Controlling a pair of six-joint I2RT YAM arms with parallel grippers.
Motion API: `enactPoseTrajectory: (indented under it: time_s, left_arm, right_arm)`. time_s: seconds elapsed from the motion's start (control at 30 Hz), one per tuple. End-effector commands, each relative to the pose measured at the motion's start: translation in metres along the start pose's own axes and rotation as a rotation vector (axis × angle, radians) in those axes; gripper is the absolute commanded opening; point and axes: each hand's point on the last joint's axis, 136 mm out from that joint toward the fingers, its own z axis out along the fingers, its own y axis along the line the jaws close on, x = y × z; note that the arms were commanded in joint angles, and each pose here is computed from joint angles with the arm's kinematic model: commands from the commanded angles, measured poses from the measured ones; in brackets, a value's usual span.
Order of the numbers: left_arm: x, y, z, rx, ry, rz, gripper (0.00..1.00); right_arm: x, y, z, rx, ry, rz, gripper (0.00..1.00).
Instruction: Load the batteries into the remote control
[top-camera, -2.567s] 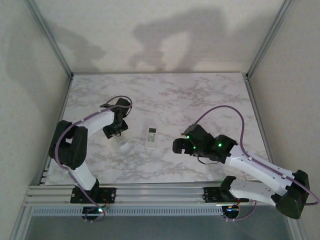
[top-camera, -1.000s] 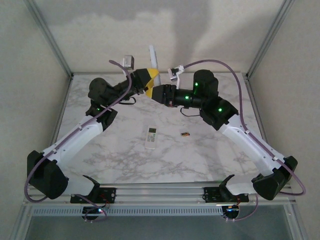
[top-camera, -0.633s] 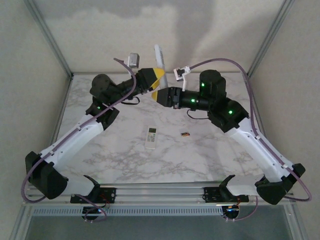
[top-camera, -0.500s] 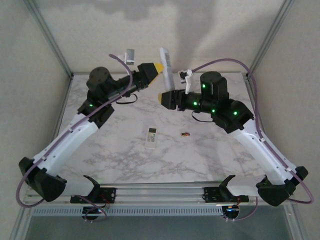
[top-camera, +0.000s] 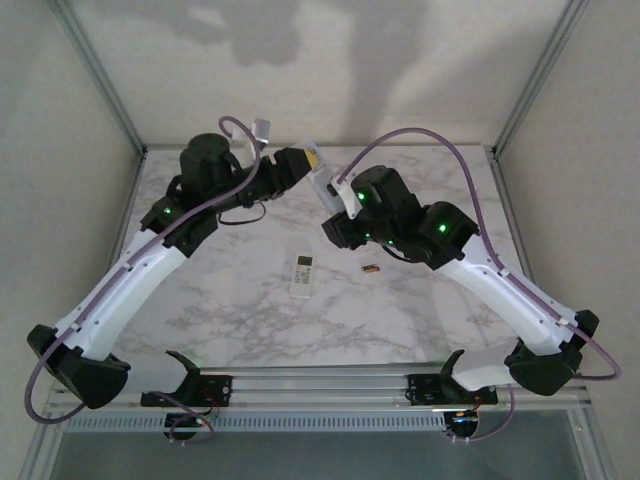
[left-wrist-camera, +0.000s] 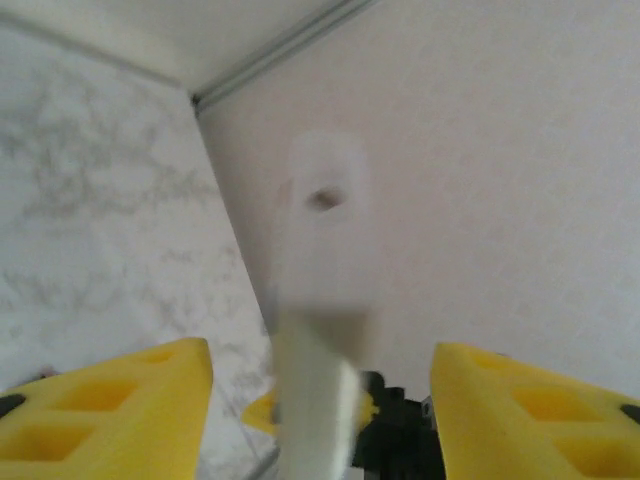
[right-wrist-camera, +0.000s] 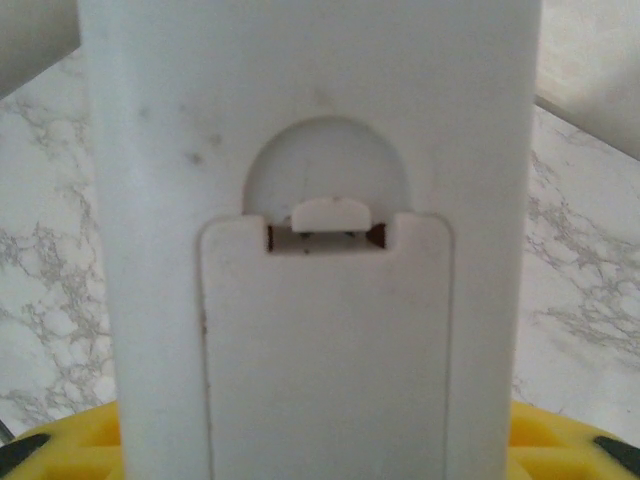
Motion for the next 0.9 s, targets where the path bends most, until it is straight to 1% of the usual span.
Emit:
enactPoseTrajectory:
  time_s: [0.0, 0.07, 0.1, 0.2, 0.23, 0.27, 0.3, 0.33, 0.37, 0.4, 0.43, 0.47, 0.5, 0.57, 0.6, 0.63, 0.73, 0.8, 0.87]
  left_arm:
    - [0.013, -0.006, 0.006, 0.084, 0.058, -0.05, 0.49]
    - [0.019, -0.004, 0.009, 0.112, 0.074, -0.069, 0.4]
    - [0.021, -0.003, 0.011, 0.12, 0.077, -0.072, 0.34]
    - [0.018, -0.008, 0.006, 0.144, 0.047, -0.01, 0.04]
    - [0.016, -0.011, 0.003, 0.149, 0.026, 0.033, 0.0]
    - [0.013, -0.012, 0.0, 0.144, 0.002, 0.079, 0.0]
    - [0.008, -0.012, -0.004, 0.122, -0.031, 0.14, 0.0]
    - [0.003, -0.01, -0.007, 0.094, -0.063, 0.204, 0.0]
    - [-0.002, -0.008, -0.011, 0.057, -0.099, 0.288, 0.0]
    - [-0.007, -0.002, -0.015, 0.013, -0.137, 0.374, 0.0]
    - [-0.01, 0.002, -0.017, -0.011, -0.165, 0.431, 0.0]
    - [-0.011, 0.005, -0.019, -0.018, -0.189, 0.486, 0.0]
    - [-0.01, 0.004, -0.021, -0.004, -0.211, 0.518, 0.0]
    - [-0.006, 0.001, -0.021, 0.046, -0.235, 0.55, 0.0]
    - [-0.005, -0.002, -0.021, 0.066, -0.243, 0.554, 0.0]
    - [-0.003, -0.004, -0.02, 0.081, -0.246, 0.559, 0.0]
    - [0.003, -0.01, -0.016, 0.104, -0.233, 0.574, 0.0]
    - [0.005, -0.009, -0.012, 0.095, -0.225, 0.574, 0.0]
    - [0.006, -0.007, -0.01, 0.089, -0.222, 0.571, 0.0]
  right_arm:
    - [-0.009, 0.005, -0.003, 0.0, -0.029, -0.037, 0.21]
    - [-0.008, 0.011, -0.001, -0.019, -0.026, -0.047, 0.21]
    - [-0.007, 0.014, 0.0, -0.033, -0.024, -0.052, 0.21]
    - [-0.007, 0.025, -0.001, -0.082, -0.027, -0.047, 0.23]
    - [-0.009, 0.025, -0.004, -0.091, -0.04, -0.019, 0.27]
    - [-0.013, 0.024, -0.01, -0.089, -0.057, 0.023, 0.35]
    - [-0.019, 0.019, -0.018, -0.074, -0.09, 0.103, 0.51]
    - [-0.025, 0.013, -0.028, -0.063, -0.123, 0.192, 0.65]
    - [-0.03, 0.007, -0.041, -0.067, -0.155, 0.314, 0.78]
    - [-0.034, 0.0, -0.055, -0.083, -0.187, 0.451, 0.88]
    - [-0.036, -0.005, -0.065, -0.103, -0.211, 0.577, 0.93]
    - [-0.033, -0.012, -0.072, -0.129, -0.23, 0.75, 0.97]
    - [-0.026, -0.016, -0.071, -0.163, -0.228, 0.935, 0.98]
    - [-0.019, -0.009, -0.061, -0.294, -0.213, 1.188, 0.98]
    - [-0.016, -0.004, -0.055, -0.342, -0.186, 1.281, 0.99]
    - [-0.011, 0.0, -0.049, -0.353, -0.15, 1.335, 0.99]
    - [-0.007, 0.01, -0.034, -0.377, -0.078, 1.365, 0.99]
    - [-0.015, 0.016, -0.029, -0.416, -0.075, 1.338, 0.98]
    - [-0.018, 0.019, -0.024, -0.419, -0.069, 1.317, 0.97]
